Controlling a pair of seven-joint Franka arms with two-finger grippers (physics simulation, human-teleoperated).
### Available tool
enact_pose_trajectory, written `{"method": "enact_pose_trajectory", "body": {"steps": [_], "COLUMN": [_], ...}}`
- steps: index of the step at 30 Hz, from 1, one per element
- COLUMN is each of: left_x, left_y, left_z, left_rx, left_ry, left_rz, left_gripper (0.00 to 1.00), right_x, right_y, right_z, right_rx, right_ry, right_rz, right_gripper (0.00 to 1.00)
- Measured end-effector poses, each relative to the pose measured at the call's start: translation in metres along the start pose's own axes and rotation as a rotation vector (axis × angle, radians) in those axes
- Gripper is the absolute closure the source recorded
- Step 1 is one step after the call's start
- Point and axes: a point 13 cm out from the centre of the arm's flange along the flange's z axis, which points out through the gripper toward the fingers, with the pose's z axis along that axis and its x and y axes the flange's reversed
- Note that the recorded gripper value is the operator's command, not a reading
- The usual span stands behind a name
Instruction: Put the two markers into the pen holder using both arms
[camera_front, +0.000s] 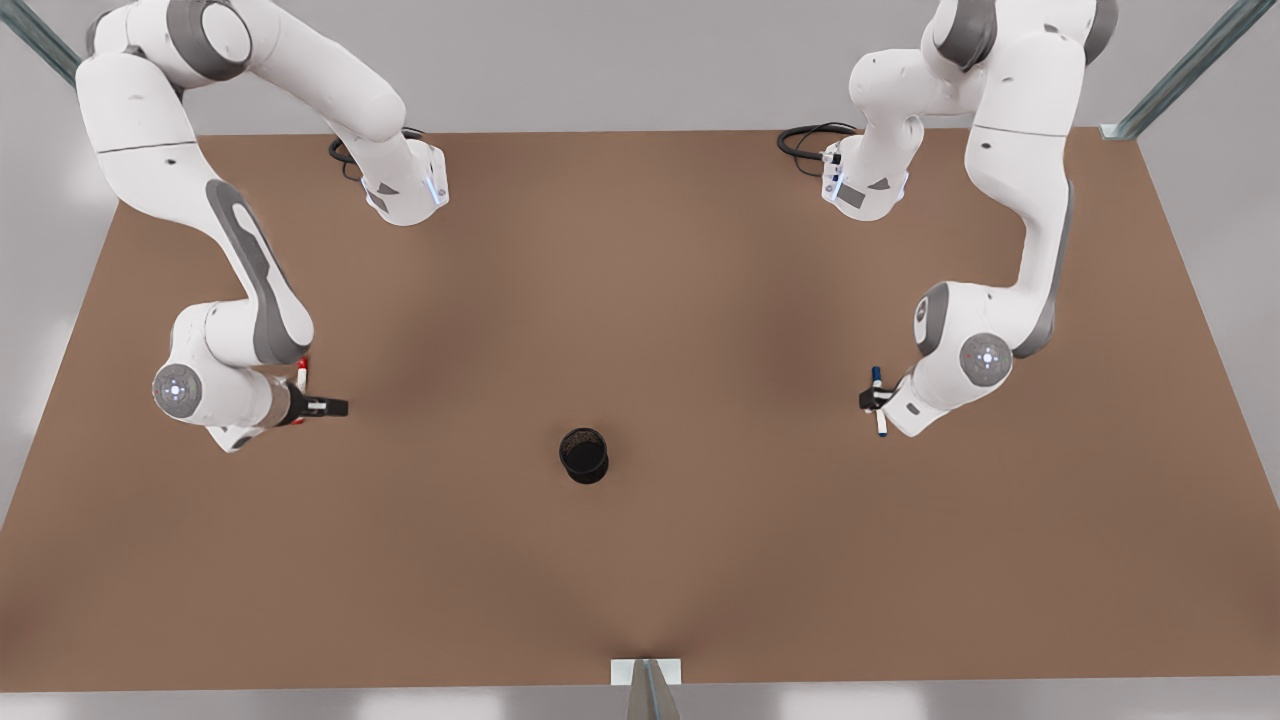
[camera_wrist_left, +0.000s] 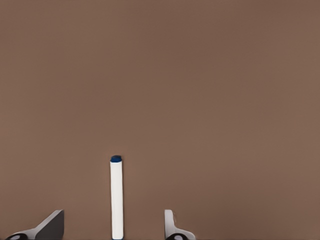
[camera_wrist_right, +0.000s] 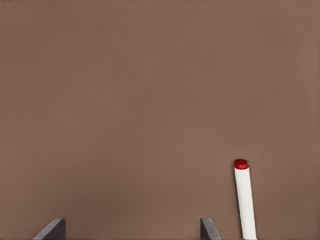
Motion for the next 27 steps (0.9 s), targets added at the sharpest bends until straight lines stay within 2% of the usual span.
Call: {"method": "enact_pose_trajectory", "body": {"steps": [4,7,10,12,18,20,27], "left_x": [-0.004,-0.011,-0.015,-0.019,-0.025,-0.026,-0.022], "left_y": [0.003,0.010,0.024,0.025,0.017,0.016,0.019], "left_z": [0.026,0.046,0.058,0.061,0.069,0.073,0.077], "left_rx": [-0.021,-0.030,-0.029,-0.027,-0.019,-0.015,-0.011], "left_ry": [-0.012,-0.026,-0.040,-0.050,-0.066,-0.066,-0.062], "left_rz": [0.015,0.016,-0.004,-0.008,-0.007,-0.013,-0.030], "left_gripper": [0.03,0.08,0.28,0.33,0.36,0.37,0.39], "right_x": [-0.007,-0.010,-0.011,-0.011,-0.010,-0.010,-0.006], "right_y": [-0.016,-0.019,-0.032,-0.044,-0.082,-0.085,-0.094], "right_z": [0.003,0.009,0.025,0.040,0.050,0.052,0.079], "right_rx": [0.010,0.008,0.000,-0.001,0.088,0.112,0.113], "right_ry": [-0.028,-0.032,-0.020,-0.012,-0.020,-0.015,0.015], "right_rz": [-0.002,-0.008,-0.008,-0.014,-0.062,-0.082,-0.095], "right_gripper": [0.00,0.00,0.00,0.00,0.00,0.03,0.04]}}
